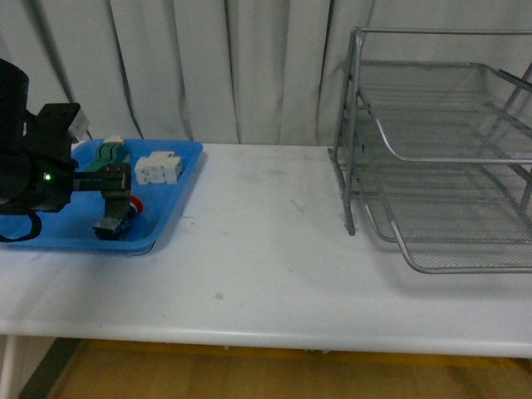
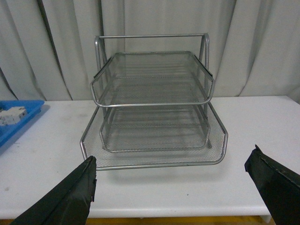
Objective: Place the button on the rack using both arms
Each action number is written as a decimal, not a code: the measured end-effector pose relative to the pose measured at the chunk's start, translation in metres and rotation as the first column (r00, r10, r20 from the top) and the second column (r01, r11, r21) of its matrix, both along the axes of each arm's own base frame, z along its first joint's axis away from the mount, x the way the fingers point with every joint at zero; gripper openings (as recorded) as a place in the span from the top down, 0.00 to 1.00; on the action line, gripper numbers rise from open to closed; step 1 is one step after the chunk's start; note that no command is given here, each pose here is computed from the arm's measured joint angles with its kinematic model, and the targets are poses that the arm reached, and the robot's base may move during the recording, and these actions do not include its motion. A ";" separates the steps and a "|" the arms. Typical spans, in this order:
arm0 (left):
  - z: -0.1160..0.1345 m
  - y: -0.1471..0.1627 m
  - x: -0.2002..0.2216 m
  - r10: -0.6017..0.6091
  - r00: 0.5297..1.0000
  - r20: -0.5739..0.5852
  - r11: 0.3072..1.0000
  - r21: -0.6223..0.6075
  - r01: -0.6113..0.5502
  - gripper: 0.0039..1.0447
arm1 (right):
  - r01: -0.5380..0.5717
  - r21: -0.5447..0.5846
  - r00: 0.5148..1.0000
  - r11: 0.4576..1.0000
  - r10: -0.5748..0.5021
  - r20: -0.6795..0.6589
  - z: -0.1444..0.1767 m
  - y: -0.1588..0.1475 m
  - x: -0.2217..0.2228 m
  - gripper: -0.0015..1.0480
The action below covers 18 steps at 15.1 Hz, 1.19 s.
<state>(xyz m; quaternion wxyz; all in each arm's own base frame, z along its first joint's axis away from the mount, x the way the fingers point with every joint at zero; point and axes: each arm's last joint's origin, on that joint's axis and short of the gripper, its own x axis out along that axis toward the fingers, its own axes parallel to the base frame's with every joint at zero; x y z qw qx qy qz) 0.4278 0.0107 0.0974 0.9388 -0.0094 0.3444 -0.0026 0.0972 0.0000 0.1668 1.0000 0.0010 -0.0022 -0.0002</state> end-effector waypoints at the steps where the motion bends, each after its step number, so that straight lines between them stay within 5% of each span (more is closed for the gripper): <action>1: -0.003 -0.001 0.005 -0.006 1.000 -0.011 1.000 0.002 0.006 0.06 | 0.000 0.000 1.000 1.000 0.000 0.000 0.000 0.000 0.000 0.06; 15: -0.042 -0.006 0.032 -0.009 0.994 -0.105 0.999 0.044 0.013 0.06 | 0.000 0.000 1.000 1.000 0.000 0.000 0.000 0.000 0.000 0.06; 18: -0.047 -0.007 0.031 0.003 0.992 -0.122 0.998 0.062 0.004 0.36 | 0.000 0.000 1.000 1.000 0.000 0.000 0.000 0.000 0.000 0.06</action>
